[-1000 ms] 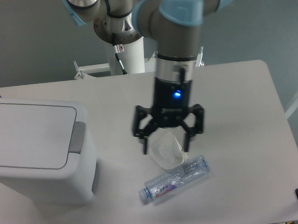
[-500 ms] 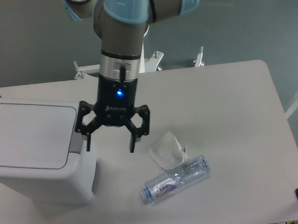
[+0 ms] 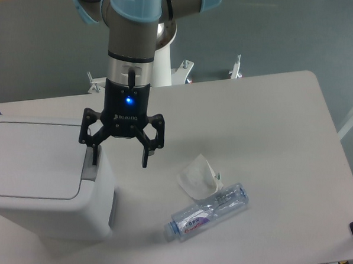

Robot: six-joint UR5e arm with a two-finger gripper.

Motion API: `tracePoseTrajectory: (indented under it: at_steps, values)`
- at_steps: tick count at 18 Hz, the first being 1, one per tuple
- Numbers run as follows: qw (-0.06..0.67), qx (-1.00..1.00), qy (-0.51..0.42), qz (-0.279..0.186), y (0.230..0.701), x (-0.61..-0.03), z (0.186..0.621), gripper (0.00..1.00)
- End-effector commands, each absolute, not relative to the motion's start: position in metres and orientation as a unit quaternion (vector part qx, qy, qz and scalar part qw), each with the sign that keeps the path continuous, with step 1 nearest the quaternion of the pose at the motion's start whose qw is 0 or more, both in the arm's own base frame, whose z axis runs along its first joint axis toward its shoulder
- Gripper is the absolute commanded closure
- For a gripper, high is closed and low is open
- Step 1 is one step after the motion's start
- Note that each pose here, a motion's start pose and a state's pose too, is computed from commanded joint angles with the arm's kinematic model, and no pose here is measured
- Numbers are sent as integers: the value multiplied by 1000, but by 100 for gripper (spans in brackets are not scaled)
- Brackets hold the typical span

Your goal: Open the trash can

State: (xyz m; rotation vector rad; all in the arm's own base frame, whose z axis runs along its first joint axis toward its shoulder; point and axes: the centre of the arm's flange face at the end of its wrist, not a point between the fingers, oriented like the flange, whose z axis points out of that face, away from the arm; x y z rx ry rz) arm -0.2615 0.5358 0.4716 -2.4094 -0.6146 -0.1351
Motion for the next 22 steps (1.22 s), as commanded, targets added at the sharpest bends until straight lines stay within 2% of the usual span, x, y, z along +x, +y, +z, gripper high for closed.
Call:
tracePoseTrajectory:
  at_steps: [15, 19, 22]
  values:
    - [313, -918, -236, -55, 539, -263, 463, 0]
    - [327, -914, -234, -48, 538, -268, 480, 0]
    - [343, -905, -251, -30, 525, -297, 498, 0]
